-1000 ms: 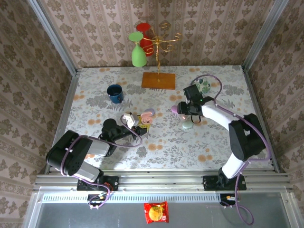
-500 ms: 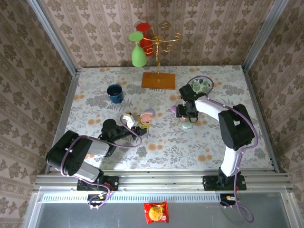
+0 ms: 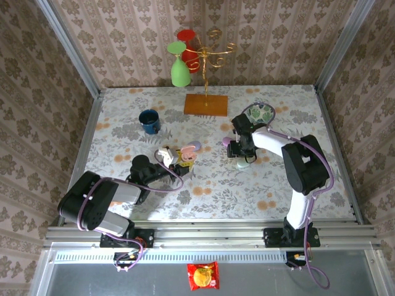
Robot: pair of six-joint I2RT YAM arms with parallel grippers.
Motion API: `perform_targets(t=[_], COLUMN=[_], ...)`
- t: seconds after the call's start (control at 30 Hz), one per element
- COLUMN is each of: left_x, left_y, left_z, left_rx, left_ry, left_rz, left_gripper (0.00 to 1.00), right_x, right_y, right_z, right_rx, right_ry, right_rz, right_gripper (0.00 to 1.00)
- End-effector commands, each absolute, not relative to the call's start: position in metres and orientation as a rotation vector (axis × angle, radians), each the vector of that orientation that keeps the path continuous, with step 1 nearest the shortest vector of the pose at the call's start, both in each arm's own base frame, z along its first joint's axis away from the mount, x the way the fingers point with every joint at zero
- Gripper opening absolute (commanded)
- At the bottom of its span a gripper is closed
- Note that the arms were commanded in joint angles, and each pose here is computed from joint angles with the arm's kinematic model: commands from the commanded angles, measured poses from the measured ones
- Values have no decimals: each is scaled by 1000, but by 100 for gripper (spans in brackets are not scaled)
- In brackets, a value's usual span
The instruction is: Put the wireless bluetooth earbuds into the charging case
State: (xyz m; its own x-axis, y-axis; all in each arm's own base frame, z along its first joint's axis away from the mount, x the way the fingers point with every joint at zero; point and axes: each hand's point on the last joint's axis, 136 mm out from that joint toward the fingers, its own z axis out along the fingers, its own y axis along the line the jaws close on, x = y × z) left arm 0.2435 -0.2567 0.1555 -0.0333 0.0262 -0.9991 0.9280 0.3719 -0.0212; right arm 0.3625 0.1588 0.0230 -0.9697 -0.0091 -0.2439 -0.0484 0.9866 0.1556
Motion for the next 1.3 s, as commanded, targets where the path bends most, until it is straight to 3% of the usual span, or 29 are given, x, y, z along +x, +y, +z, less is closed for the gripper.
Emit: perform_targets(t=[0.0,0.37,0.5,0.87,1.27], left_x=[242,243,244,243,242], left_y=[-255,-255,-256,-256,-256], left_z=[165,166,168,167,168], left_rx=[932,932,935,942,944], left_ry=[1366,1362,1356,1353,1349], left_rz=[-924,-919,-922,-921,-918], left_gripper=[40,40,40,40,41], right_x=[357,368,379,408,372], right_y=[175,180,163,157,164], right_z=[31,59,65,35,22], right_rx=[-85,-130,-76,-98,-16], right_ry=[2871,2723,2683,2761,2835], right_rz=[318,377,352,383,529], right_gripper=[51,52,61,60,63])
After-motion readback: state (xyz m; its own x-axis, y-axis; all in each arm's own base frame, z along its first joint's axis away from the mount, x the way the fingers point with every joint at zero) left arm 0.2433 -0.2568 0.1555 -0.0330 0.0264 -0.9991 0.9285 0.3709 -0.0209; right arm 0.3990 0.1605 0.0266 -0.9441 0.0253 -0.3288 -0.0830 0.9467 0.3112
